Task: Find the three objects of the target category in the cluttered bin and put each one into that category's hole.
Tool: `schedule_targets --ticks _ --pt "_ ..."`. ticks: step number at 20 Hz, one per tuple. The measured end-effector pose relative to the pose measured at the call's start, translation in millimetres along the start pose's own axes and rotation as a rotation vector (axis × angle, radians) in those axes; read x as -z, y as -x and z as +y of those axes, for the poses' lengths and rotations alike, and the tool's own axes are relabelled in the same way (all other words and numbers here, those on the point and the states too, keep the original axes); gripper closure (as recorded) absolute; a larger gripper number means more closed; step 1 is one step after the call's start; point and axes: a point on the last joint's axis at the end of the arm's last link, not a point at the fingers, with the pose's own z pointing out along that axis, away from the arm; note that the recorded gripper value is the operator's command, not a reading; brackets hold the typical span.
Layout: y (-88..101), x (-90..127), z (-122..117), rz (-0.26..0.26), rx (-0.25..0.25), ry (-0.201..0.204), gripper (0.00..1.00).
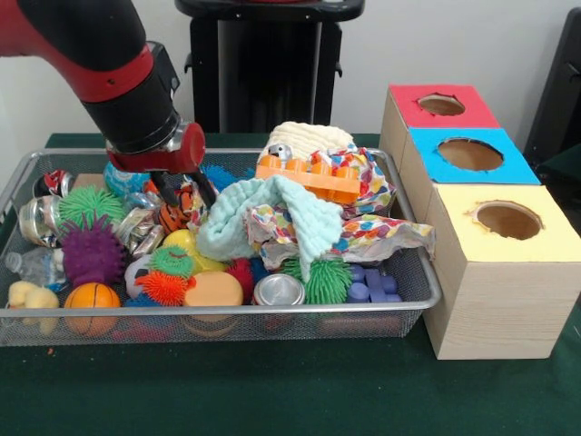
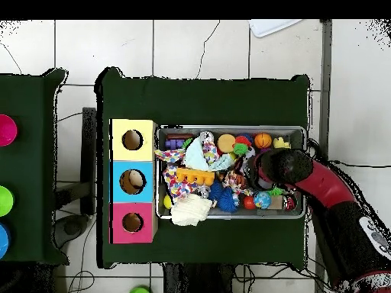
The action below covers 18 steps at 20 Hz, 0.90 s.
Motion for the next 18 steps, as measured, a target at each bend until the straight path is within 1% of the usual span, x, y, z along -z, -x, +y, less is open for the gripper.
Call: schedule_targets --ticks 2,4,7,12,18 --pt "8.4 3.9 -4.5 -0.019 -0.001 -0.009 0.00" --pt "11.9 5.3 -6.2 -0.027 0.000 -0.013 0.00" --pt "22.6 9.2 -12.5 -0.051 0.004 -0.029 0.00" --pt "27.7 13.1 -19.0 -0.064 -0.002 -0.041 0.00" --pt "26.0 13.9 -25.6 -0.063 -0.009 -0.053 0.00"
